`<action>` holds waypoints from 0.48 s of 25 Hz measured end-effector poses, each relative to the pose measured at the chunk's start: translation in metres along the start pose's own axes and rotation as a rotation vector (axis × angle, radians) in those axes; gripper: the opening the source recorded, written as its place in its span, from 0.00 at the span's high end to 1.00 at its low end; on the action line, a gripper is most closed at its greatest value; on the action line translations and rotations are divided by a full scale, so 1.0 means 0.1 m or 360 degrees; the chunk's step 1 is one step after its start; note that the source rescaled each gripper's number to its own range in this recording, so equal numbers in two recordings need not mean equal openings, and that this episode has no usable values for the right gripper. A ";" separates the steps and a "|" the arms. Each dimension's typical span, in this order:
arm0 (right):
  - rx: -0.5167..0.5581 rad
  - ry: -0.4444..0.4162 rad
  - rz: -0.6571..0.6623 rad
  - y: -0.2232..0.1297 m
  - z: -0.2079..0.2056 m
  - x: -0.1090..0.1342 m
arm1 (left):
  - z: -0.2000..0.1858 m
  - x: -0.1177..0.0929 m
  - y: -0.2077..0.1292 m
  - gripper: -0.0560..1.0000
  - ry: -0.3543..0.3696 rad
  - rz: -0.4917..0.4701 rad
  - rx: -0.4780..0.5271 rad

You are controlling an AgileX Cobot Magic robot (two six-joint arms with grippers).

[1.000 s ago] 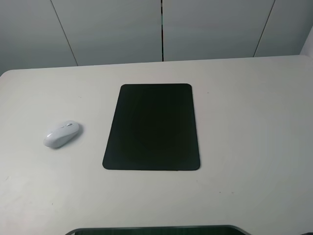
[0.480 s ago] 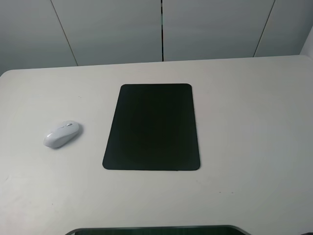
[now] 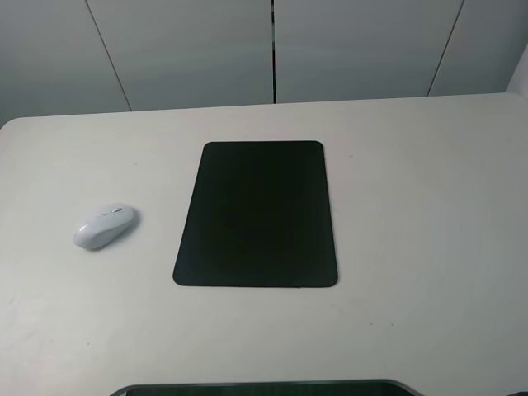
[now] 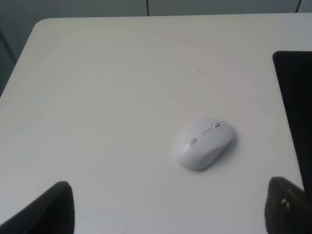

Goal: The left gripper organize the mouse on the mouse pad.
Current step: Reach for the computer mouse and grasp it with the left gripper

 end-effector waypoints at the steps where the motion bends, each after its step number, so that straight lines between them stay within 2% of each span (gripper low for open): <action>1: 0.0000 0.0000 0.0000 0.00 0.00 0.00 | 0.00 0.00 0.00 0.00 0.0000 0.0000 0.0000; 12: 0.0000 0.0000 0.0000 0.00 0.00 0.00 | 0.00 0.03 0.00 0.00 0.0033 0.0018 -0.0003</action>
Point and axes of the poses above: a point on each arm's last joint axis where the gripper is mounted, z pointing out along that axis toward the gripper, x along the wrist's bending axis when the last joint is at zero, y = z × x, the point moved 4 cm from there along z, pointing out along that axis toward the gripper, and after that the axes turned 9 degrees about -z, right-handed, at the moved point
